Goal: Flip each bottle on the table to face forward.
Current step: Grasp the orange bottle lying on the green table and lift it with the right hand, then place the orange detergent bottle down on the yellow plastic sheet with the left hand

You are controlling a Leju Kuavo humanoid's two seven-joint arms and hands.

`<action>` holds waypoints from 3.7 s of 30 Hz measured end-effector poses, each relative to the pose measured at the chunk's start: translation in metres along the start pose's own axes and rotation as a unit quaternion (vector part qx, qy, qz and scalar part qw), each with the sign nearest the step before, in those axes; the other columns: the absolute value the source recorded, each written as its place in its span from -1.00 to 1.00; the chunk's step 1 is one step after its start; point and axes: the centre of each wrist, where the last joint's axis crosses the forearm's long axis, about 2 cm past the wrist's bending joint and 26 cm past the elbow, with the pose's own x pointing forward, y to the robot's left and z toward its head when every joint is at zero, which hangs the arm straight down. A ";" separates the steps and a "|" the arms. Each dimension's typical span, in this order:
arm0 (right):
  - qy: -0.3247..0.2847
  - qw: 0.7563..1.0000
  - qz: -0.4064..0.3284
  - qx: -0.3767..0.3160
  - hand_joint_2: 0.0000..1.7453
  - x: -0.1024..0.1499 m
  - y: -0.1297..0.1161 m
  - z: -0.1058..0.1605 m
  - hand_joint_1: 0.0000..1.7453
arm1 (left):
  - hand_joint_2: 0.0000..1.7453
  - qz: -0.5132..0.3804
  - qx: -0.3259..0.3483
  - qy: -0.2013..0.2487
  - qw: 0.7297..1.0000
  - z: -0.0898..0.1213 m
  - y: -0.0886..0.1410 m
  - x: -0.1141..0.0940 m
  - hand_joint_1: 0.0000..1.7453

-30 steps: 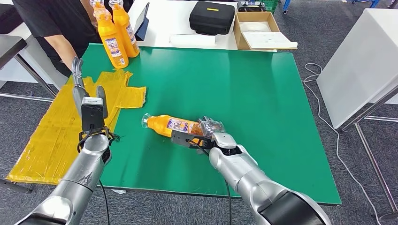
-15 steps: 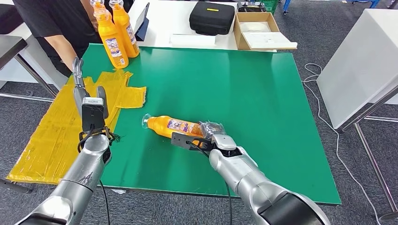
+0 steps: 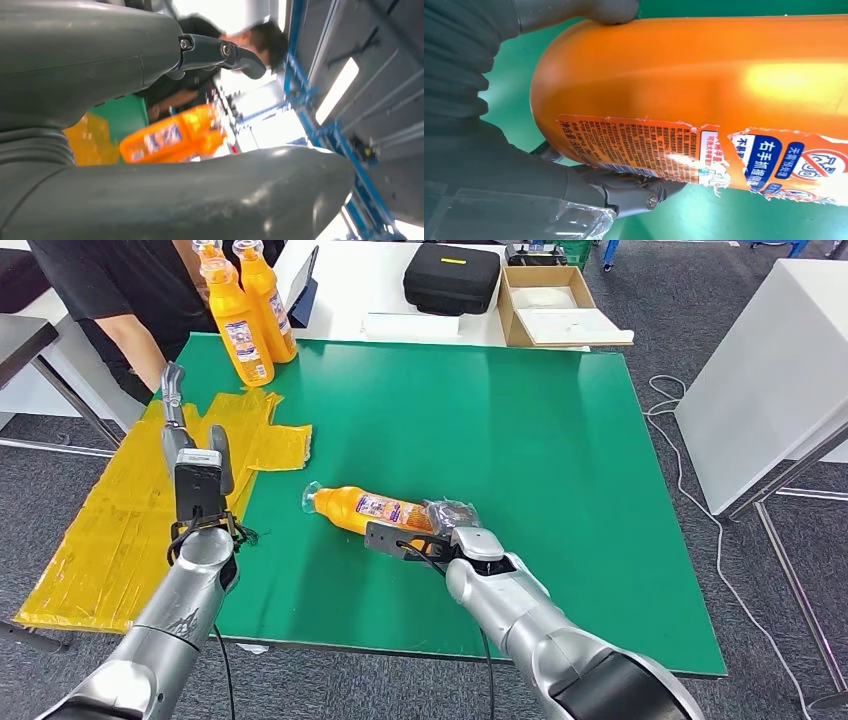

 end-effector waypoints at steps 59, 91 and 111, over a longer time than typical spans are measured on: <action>-0.108 0.964 -0.105 -0.219 1.00 -0.053 -0.085 0.029 1.00 | 1.00 0.363 -0.178 0.185 0.896 0.070 -0.012 -0.023 -1.00; -0.230 0.957 -0.064 -0.166 1.00 0.110 -0.052 0.054 1.00 | 1.00 0.569 -0.122 0.265 0.769 0.069 -0.047 0.011 -1.00; -0.232 0.959 -0.033 -0.158 1.00 0.106 -0.032 0.050 1.00 | 1.00 0.563 -0.083 0.246 0.785 0.064 -0.010 0.000 -1.00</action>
